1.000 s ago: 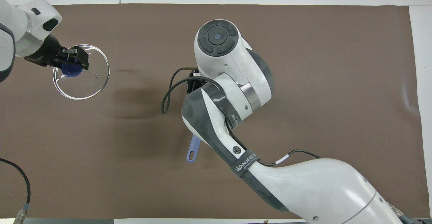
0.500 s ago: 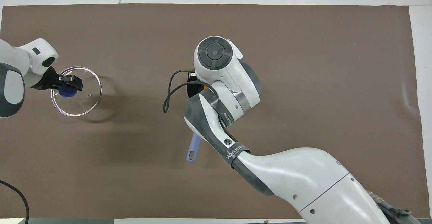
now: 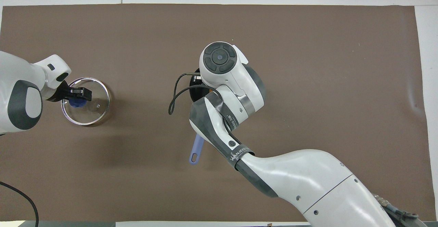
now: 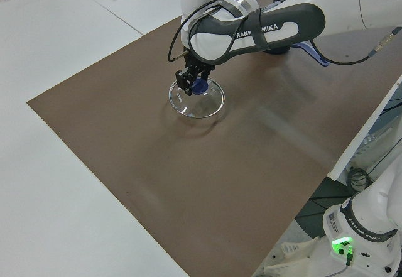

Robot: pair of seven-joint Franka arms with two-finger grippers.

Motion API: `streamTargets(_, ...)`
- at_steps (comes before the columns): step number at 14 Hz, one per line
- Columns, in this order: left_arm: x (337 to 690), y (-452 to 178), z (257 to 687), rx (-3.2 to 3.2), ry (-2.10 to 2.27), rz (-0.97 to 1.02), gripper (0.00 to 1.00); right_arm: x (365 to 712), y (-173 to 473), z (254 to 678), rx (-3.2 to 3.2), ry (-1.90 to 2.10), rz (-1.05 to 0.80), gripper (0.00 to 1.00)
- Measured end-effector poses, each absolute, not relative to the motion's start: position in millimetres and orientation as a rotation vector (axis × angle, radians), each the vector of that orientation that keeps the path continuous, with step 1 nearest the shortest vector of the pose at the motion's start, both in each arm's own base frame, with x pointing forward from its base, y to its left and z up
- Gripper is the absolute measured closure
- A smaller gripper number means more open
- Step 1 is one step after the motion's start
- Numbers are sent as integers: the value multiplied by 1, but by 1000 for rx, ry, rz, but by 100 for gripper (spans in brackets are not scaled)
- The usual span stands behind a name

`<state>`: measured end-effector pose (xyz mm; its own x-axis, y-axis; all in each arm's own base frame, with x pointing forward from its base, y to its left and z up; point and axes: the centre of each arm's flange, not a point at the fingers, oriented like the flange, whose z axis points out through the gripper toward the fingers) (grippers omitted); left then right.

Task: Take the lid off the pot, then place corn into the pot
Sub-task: 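Set the lid down with the left gripper while the right gripper lowers the corn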

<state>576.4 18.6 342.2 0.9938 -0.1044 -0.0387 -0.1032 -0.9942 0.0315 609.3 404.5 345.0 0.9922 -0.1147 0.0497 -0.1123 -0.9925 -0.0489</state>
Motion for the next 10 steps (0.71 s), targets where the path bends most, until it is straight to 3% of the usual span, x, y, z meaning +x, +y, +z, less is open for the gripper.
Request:
streamTargets(3, 576, 19, 341, 3107, -161, -63, 33, 611, 400, 374, -3121, 176, -70, 2)
streamTargets(5, 576, 19, 342, 3108, -162, -61, 25, 616, 392, 402, -3159, 174, -102, 0)
streamTargets(7, 576, 19, 346, 3108, -164, -46, 3, 625, 371, 438, -3153, 221, -150, 0)
streamTargets(10, 585, 15, 367, 3110, -176, 19, 0, 635, 299, 494, -3188, 222, -103, 0)
